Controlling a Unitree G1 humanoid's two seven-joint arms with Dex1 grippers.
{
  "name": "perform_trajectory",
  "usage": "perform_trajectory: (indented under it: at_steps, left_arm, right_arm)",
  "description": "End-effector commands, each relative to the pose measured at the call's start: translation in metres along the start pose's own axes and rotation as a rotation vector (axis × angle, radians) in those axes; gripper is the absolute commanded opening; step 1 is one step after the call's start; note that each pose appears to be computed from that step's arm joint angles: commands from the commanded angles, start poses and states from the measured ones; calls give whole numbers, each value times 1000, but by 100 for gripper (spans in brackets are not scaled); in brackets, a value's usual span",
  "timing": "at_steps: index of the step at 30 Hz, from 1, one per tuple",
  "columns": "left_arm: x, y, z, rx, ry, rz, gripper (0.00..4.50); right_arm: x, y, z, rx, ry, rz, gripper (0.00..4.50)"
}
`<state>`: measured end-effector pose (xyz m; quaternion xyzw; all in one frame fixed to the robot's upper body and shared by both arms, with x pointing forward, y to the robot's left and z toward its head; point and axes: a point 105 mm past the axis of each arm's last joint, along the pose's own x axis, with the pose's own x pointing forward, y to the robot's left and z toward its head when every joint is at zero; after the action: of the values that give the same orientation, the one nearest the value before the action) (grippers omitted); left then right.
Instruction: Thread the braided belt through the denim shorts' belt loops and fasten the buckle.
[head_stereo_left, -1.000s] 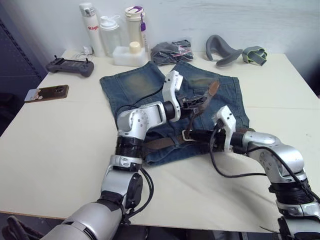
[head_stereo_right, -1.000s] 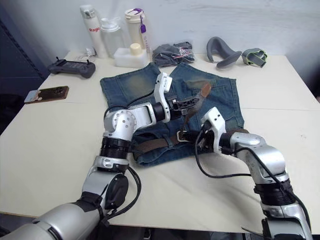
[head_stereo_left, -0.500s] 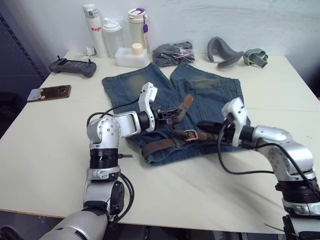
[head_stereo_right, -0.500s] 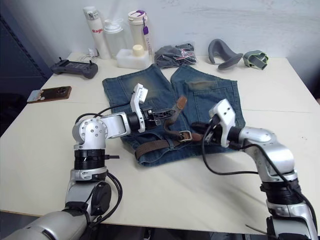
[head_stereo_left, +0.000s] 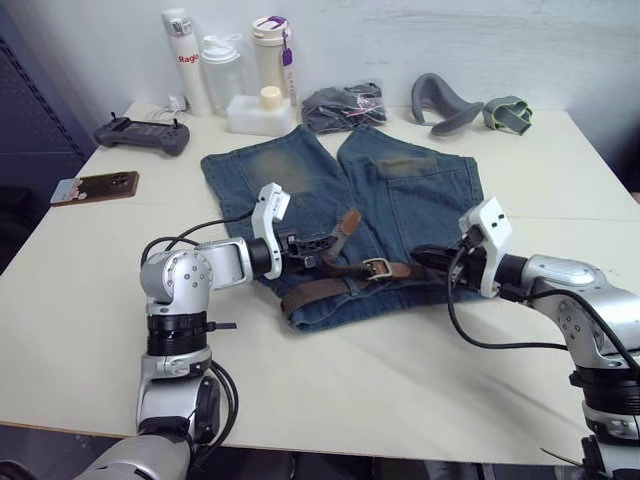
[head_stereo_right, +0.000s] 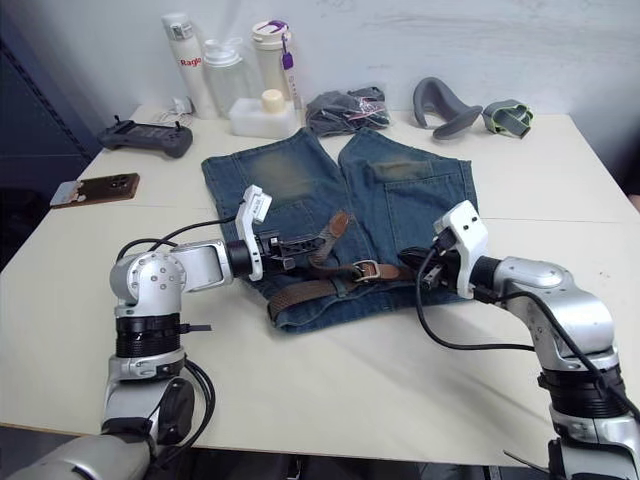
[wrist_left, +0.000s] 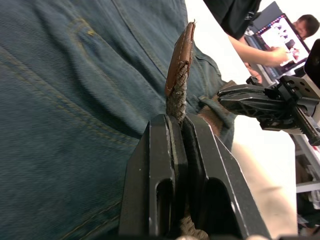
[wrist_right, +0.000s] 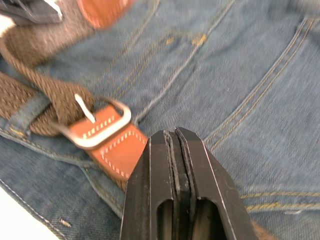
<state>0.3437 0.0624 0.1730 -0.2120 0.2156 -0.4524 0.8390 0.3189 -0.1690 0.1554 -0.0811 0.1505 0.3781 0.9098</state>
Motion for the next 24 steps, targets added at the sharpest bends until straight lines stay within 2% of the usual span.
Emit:
perform_trajectory:
  at_steps: [1,6,12,19,24]
  left_arm:
    - [-4,-12,8,43,-31,-40,0]
    - [-6,-10,-2,50,6,-36,0]
    - [-3,-15,-7,61,16,-48,0]
    - [1,-19,-3,110,24,-61,0]
    - [4,-21,-4,141,38,-68,0]
  right_arm:
    - [4,23,1,-5,3,80,3]
    - [10,37,18,-49,-55,164,3]
    - [14,41,42,-81,-118,247,3]
    - [44,36,22,-123,-32,293,3]
    - [54,31,5,-126,41,299,3]
